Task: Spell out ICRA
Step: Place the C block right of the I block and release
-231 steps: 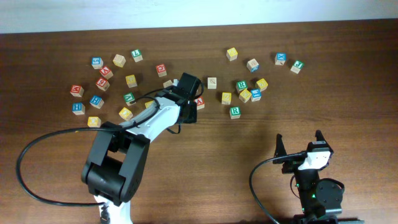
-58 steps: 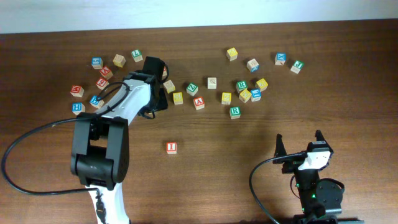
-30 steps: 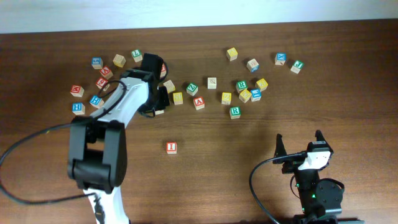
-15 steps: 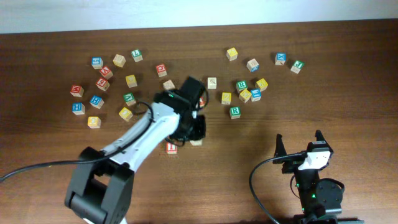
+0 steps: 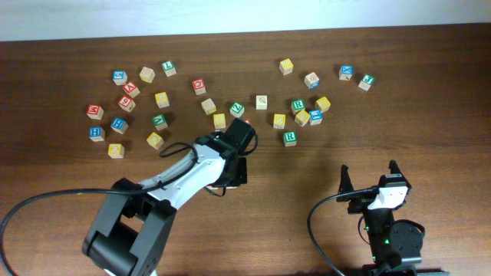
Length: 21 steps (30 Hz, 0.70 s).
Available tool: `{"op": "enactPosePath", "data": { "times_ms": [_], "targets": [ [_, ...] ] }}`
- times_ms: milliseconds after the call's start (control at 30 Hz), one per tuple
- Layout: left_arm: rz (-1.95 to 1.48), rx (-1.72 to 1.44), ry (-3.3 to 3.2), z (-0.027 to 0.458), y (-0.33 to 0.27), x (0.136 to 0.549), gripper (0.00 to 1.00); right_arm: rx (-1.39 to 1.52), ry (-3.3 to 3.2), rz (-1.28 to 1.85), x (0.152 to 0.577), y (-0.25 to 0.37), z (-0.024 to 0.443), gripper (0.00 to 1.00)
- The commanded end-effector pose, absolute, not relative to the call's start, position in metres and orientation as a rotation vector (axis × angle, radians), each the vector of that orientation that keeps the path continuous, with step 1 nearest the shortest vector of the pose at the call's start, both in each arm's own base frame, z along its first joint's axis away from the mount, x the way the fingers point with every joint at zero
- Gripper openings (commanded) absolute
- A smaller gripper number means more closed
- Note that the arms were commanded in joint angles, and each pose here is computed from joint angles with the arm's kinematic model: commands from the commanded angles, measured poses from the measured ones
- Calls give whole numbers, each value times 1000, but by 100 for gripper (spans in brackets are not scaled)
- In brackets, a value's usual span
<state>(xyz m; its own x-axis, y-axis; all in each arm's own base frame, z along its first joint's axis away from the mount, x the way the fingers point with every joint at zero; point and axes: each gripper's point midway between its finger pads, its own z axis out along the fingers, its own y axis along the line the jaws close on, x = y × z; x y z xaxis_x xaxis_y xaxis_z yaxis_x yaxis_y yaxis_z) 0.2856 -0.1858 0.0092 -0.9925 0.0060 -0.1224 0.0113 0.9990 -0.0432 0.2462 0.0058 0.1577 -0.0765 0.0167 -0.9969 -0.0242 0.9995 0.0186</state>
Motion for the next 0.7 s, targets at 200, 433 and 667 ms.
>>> {"op": "enactPosePath", "data": {
  "times_ms": [200, 433, 667],
  "targets": [
    [-84, 6, 3032, 6, -188, 281, 27, 5, 1652, 19, 246, 2, 155, 98],
    [-85, 6, 3031, 6, -188, 282, 43, 5, 1652, 19, 246, 2, 155, 98],
    [-123, 7, 3047, 6, -192, 279, 28, 5, 1652, 19, 246, 2, 155, 98]
  ]
}}
